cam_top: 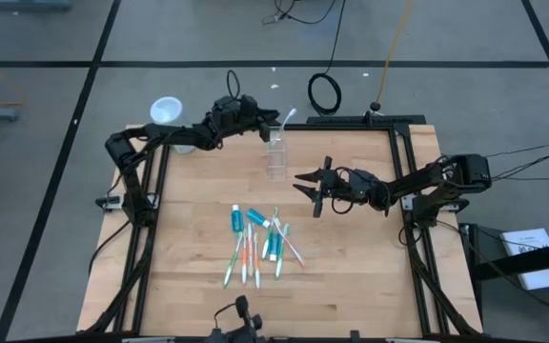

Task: Pick & Place toothbrushing station
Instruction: Put the green toothbrush into the transparent organizer

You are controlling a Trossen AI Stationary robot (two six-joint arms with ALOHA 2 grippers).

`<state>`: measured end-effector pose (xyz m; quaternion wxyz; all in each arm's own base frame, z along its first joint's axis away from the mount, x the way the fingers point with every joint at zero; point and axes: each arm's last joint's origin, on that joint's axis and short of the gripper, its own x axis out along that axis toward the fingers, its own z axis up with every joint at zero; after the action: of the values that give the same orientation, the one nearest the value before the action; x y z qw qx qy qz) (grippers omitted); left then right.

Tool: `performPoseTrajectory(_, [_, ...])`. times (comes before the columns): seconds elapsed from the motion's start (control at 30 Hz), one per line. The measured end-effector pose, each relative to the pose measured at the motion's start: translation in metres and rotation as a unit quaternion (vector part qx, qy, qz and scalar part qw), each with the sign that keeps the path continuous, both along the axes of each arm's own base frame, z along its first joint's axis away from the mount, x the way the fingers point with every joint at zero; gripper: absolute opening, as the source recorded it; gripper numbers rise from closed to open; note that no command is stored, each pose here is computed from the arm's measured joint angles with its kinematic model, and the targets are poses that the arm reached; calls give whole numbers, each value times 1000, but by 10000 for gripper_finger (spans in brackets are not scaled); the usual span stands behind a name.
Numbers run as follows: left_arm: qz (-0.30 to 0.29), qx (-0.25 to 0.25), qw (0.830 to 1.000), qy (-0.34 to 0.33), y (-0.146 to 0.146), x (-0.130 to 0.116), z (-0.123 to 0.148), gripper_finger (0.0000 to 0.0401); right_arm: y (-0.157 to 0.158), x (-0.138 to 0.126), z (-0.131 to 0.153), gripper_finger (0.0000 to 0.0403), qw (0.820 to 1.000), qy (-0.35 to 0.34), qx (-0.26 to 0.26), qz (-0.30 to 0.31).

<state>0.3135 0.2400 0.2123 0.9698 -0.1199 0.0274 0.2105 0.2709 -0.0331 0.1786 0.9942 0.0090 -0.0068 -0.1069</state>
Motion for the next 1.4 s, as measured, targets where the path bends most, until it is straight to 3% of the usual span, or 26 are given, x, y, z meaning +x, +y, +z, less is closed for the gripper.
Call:
performPoseTrajectory(0.23, [-111,5,994,-13,-32,-9,49,67,0,0,0,117,1000,0,0,0])
performPoseTrajectory(0.43, [-202,-61,975,76,-71,-24,63,67,0,0,0,120,1000,-2,8,0])
performPoseTrajectory(0.67, [-262,-157,921,241,-130,-37,49,67,0,0,0,121,1000,-2,10,0])
performPoseTrajectory(0.83, [-304,-178,874,334,-180,-32,35,67,0,0,0,119,1000,-2,10,0])
performPoseTrajectory(0.97, [-306,-187,839,410,-221,-34,24,67,0,0,0,119,1000,-2,9,0])
performPoseTrajectory(1.1, [-279,-209,821,452,-257,-38,22,67,0,0,0,118,1000,-4,9,1])
performPoseTrajectory(1.27, [-208,-203,830,475,-298,-44,16,67,0,0,1,118,1000,-5,2,0])
performPoseTrajectory(1.4, [-204,-194,821,497,-325,-54,2,67,0,0,1,117,1000,-3,-3,0])
